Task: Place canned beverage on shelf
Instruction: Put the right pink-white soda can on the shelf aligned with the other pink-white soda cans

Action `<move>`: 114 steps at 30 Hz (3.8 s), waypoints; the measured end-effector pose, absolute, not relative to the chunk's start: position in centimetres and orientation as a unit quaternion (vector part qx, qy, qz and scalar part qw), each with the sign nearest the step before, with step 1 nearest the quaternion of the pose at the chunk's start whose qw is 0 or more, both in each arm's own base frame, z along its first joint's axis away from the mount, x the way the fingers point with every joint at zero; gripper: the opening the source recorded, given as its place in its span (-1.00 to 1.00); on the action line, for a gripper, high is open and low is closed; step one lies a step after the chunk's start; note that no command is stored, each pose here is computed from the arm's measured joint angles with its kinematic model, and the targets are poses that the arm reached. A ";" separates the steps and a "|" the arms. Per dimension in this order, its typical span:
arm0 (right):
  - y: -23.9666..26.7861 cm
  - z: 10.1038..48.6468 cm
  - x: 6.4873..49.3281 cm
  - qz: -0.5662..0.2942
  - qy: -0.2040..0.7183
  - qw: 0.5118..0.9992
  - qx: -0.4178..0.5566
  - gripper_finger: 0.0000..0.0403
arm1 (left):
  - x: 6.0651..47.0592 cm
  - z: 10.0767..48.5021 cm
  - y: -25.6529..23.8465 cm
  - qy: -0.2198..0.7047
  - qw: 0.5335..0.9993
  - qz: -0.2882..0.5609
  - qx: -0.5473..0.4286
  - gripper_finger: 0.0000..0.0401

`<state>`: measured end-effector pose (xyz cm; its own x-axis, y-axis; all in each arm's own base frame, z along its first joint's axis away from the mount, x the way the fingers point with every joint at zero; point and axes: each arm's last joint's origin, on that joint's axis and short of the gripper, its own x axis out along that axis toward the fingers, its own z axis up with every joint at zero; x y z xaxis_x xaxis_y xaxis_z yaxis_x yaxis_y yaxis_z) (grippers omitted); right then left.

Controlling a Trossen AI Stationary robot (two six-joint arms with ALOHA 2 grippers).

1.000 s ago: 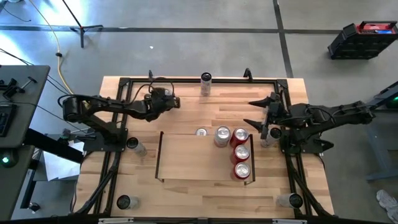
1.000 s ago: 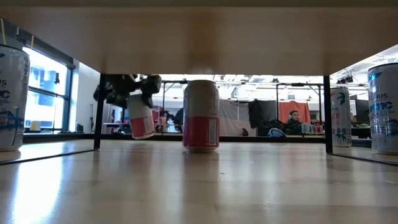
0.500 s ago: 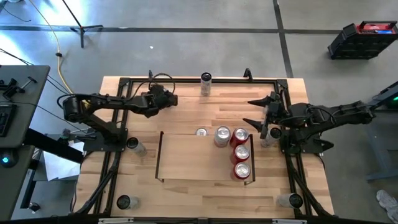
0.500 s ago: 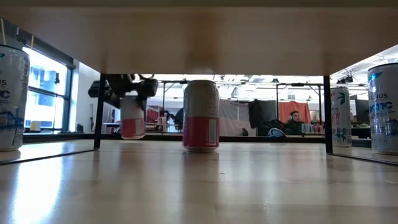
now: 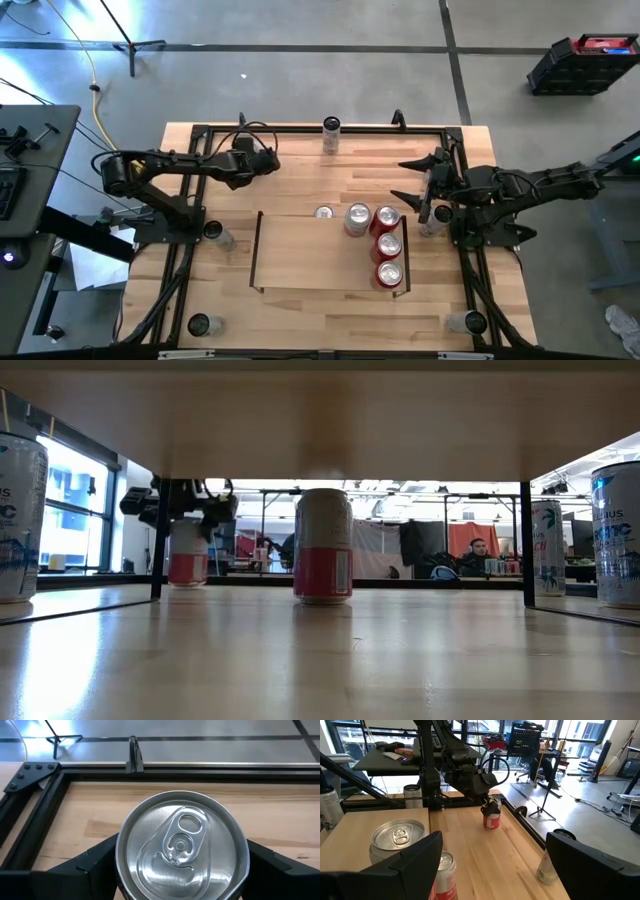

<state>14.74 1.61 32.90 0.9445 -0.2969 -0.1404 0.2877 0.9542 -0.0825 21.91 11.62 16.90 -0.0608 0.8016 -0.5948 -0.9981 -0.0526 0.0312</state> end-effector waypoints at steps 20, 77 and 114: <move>1.6 32.7 14.7 -0.150 0.082 0.985 -0.016 0.70 | 19.3 21.4 10.4 0.315 0.713 0.588 -0.213 0.79; 1.6 32.5 14.7 -0.153 0.089 0.984 0.012 0.70 | 19.1 24.3 14.3 0.426 0.833 0.331 -0.122 0.80; 1.6 32.6 14.7 -0.154 0.081 0.984 0.036 0.70 | 22.0 24.9 12.8 0.433 0.839 0.300 -0.136 0.39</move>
